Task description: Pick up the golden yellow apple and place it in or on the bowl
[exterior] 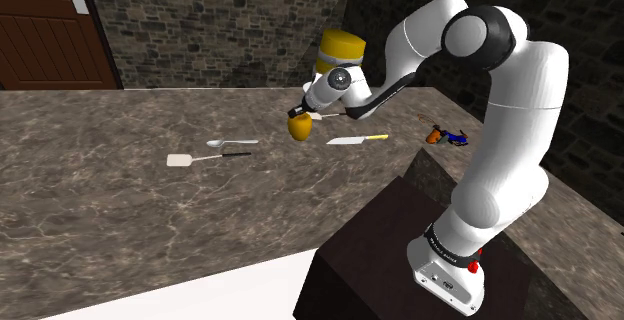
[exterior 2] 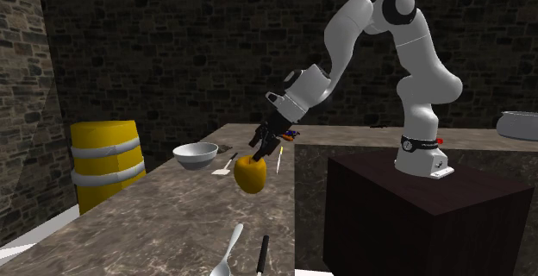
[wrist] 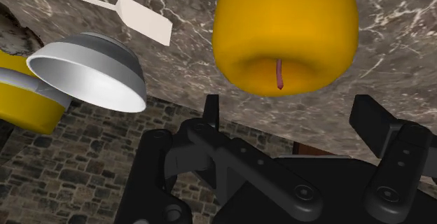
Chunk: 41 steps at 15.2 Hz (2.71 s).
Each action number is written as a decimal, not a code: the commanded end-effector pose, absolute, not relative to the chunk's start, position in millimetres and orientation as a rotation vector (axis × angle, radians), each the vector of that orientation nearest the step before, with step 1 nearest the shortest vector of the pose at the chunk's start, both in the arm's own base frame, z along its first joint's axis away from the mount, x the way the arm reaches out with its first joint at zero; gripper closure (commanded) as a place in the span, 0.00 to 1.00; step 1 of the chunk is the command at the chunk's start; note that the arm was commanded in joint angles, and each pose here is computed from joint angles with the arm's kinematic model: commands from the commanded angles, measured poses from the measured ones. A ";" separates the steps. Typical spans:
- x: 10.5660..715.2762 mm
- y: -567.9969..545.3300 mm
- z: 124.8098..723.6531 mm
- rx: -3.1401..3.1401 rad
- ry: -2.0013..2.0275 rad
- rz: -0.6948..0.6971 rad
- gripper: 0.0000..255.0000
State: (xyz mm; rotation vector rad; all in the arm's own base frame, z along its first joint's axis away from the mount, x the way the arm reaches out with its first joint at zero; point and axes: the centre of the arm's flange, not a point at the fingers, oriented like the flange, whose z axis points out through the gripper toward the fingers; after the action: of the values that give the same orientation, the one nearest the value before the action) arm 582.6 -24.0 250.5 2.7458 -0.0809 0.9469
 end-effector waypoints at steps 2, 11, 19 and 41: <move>591.1 -27.1 240.3 2.745 -0.081 0.948 0.00; 591.1 -27.1 240.3 2.745 -0.081 0.948 1.00; 591.1 -27.1 240.3 2.745 -0.081 0.948 1.00; 591.1 -27.1 356.5 2.745 -0.081 0.948 1.00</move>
State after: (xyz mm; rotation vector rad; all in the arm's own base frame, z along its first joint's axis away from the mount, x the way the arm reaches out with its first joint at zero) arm 591.0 -29.0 351.6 2.7449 -0.0809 0.9481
